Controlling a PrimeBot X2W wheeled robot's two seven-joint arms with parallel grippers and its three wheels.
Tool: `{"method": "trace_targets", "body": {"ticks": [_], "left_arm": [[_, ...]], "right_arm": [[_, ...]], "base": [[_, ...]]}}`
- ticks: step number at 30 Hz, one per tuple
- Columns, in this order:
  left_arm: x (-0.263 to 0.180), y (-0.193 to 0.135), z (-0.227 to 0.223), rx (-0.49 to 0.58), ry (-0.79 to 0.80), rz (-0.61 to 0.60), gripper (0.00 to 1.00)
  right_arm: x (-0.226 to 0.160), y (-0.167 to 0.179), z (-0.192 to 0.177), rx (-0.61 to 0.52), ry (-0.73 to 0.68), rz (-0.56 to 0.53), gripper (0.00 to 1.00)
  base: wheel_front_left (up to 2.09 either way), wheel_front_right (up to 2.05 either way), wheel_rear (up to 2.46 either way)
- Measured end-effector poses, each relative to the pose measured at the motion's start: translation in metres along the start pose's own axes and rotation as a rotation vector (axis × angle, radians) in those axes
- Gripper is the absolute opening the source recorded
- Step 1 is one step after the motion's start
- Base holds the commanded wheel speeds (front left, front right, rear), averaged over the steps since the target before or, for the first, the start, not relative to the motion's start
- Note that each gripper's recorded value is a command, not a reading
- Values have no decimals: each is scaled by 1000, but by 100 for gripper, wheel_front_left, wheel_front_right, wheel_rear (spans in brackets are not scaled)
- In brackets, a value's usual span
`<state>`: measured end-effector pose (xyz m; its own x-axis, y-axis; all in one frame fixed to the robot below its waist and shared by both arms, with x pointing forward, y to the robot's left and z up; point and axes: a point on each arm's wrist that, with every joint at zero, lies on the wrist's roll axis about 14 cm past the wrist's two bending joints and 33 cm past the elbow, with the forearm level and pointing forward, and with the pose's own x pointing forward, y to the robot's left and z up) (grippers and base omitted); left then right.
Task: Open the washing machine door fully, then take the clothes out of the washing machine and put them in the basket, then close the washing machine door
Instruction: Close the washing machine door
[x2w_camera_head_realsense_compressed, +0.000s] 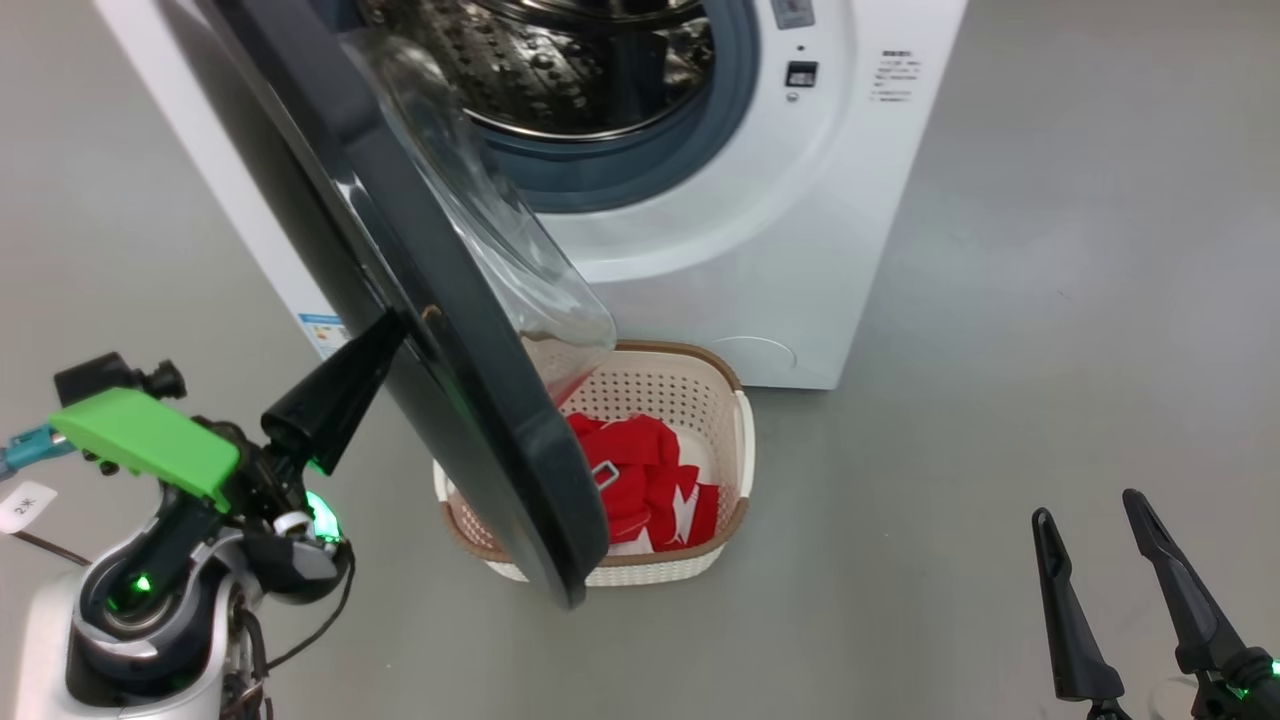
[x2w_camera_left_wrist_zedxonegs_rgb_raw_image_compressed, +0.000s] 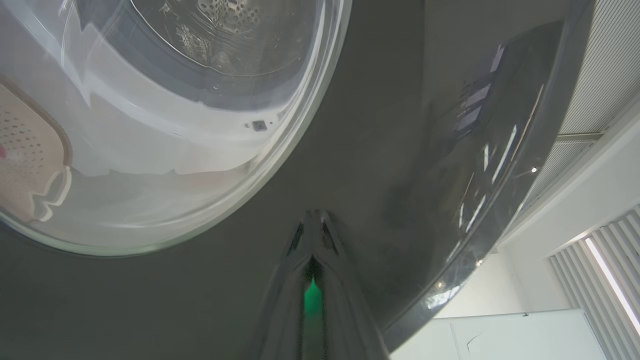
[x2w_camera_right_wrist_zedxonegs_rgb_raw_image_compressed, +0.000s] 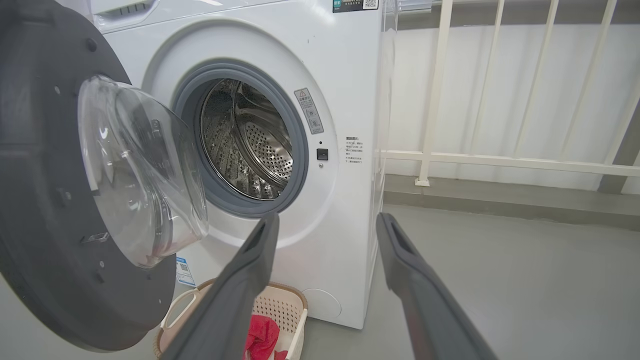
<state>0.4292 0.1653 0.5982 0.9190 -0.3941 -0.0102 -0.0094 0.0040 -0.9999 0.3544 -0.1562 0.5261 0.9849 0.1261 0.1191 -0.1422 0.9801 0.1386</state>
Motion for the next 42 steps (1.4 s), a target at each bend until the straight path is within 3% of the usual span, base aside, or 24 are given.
{"method": "trace_targets", "body": {"ticks": [11,22,42], "left_arm": [[38,5,-12,-53,16,-13,0],[79,-11,-44,-31,106,-70,0],[160,3,-49,-63,113,-67,0]], "right_arm": [[-9,-19,0,-14,5,-67,100],[-15,-34,0,-21,6,-122,100],[-16,-62,-21,-33,71,-217,100]], "base": [[0,0,0],[0,0,0],[0,0,0]]}}
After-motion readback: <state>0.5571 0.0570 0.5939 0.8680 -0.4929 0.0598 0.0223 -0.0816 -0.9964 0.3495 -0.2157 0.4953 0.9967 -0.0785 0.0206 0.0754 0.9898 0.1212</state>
